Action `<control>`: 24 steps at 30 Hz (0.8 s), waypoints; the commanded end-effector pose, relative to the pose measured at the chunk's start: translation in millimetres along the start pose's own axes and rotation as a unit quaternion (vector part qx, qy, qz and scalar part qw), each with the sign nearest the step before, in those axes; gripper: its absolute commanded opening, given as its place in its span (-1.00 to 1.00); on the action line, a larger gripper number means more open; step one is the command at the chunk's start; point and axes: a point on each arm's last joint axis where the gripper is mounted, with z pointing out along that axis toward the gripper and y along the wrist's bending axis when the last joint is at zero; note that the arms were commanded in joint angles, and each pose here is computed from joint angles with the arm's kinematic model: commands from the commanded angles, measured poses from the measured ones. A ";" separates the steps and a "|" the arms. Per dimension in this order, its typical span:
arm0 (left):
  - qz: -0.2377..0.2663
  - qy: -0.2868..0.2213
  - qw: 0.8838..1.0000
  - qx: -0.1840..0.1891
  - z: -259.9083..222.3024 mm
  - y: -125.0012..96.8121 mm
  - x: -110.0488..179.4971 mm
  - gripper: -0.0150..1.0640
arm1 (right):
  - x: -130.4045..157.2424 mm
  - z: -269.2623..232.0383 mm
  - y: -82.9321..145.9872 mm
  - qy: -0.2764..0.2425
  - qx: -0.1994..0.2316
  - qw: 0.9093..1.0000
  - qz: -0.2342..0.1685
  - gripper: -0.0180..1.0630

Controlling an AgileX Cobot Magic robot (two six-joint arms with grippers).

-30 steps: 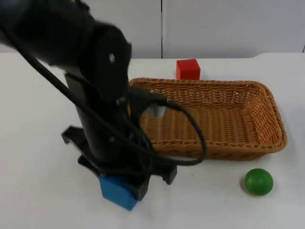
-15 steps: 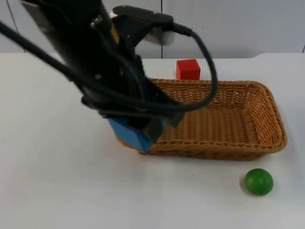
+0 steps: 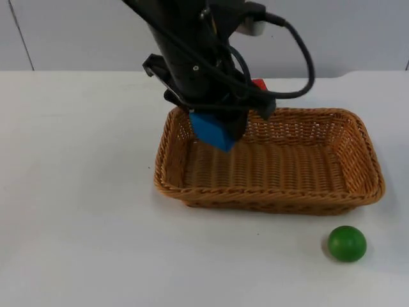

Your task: Place all geometric objects except the red cube into the basket.

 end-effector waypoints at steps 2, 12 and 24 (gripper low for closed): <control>-0.012 -0.003 1.000 0.022 15.9 6.0 -9.0 -0.98 | -2.2 -0.9 -1.7 -0.007 0.003 1.000 -0.002 0.98; -0.013 0.020 0.999 0.022 65.5 5.8 -8.9 -0.64 | -3.1 -0.9 -1.7 -0.012 0.003 1.000 -0.002 0.98; -0.042 0.041 0.997 0.047 71.4 1.3 -4.1 0.62 | -3.3 -1.0 -1.7 -0.013 0.003 1.000 -0.002 0.98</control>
